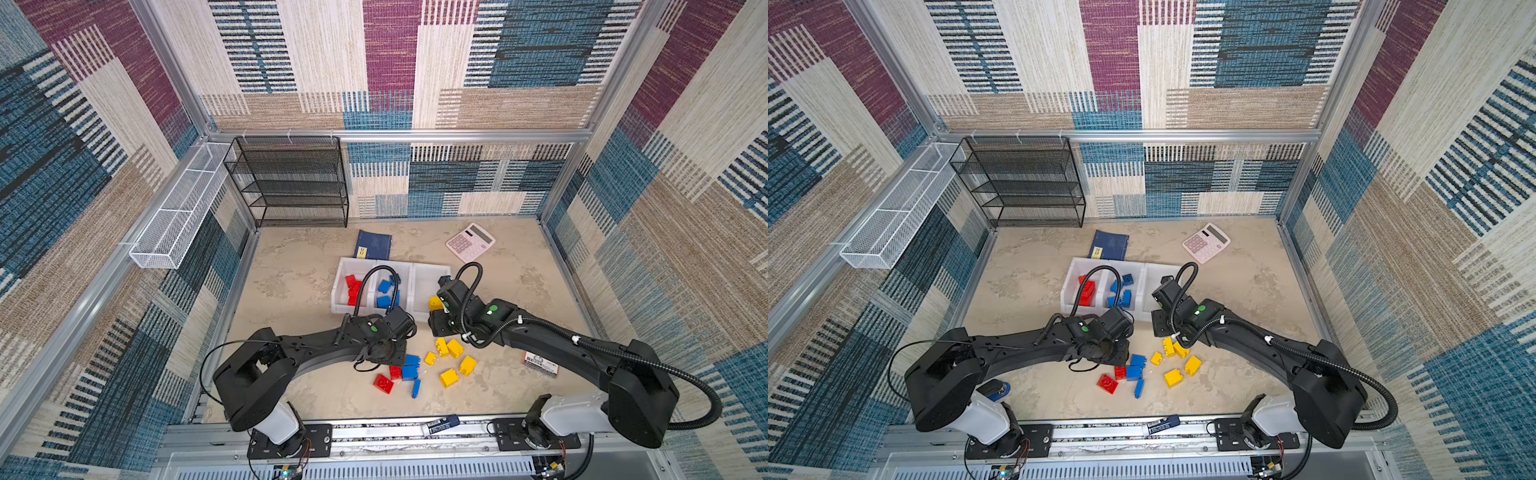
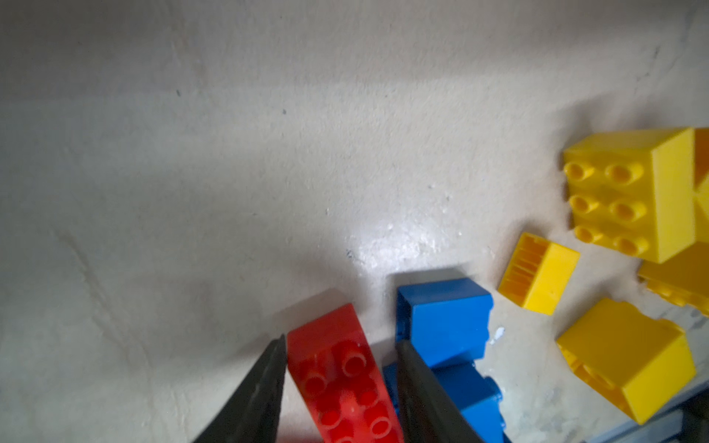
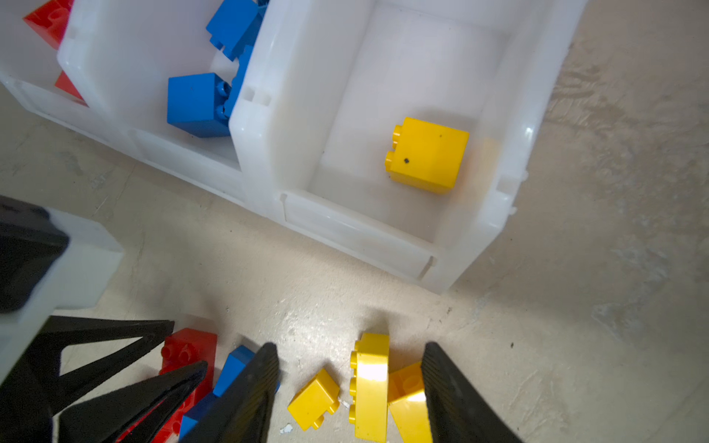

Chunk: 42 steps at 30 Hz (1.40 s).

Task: Sort the legos into containers by color
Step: 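Grasp a red brick with the left gripper while the right grasps a tall yellow brick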

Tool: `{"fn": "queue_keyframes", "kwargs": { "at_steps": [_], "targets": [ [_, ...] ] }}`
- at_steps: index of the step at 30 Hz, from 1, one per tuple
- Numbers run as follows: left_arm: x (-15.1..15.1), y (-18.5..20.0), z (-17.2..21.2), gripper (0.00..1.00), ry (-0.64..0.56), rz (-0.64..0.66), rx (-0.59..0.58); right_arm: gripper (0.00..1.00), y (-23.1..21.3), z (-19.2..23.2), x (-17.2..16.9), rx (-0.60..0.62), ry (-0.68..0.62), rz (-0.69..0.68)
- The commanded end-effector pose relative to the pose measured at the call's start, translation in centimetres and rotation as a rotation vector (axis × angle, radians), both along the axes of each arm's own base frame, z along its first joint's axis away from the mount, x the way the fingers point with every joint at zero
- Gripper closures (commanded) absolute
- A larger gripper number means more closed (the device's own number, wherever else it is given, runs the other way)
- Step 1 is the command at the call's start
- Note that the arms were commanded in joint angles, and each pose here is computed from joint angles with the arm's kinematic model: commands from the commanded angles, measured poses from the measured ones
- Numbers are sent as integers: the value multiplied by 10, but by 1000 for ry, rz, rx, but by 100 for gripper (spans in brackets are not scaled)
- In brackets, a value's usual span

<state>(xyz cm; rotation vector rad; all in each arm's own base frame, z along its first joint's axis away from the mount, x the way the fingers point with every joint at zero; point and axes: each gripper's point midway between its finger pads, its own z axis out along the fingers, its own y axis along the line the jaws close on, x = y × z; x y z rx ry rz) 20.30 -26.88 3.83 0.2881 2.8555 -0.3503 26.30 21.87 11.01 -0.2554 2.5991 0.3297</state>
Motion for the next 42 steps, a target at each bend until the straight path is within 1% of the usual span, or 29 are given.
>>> {"fn": "queue_keyframes", "kwargs": {
  "at_steps": [1,9,14,20,25,34,36,40,42],
  "targets": [
    [6,4,-1,52,-16,39,31,38,4,5,3,25,-22,10],
    [6,5,-5,56,-9,43,41,38,2,4,3,27,-18,3],
    [5,5,-7,57,-8,35,51,38,2,3,2,27,-12,4],
    [5,5,-9,61,-3,29,54,38,3,2,2,26,-9,8],
    [6,5,-6,65,-12,25,53,38,5,3,5,24,-11,17],
    [10,7,-1,68,-41,14,65,38,5,3,5,20,-7,15],
    [12,8,1,65,-51,13,77,38,4,3,4,20,-8,12],
    [10,12,7,49,-43,18,86,38,3,3,3,22,-9,7],
    [6,16,7,46,-39,35,81,38,3,2,3,29,-10,4]
  ]
}}
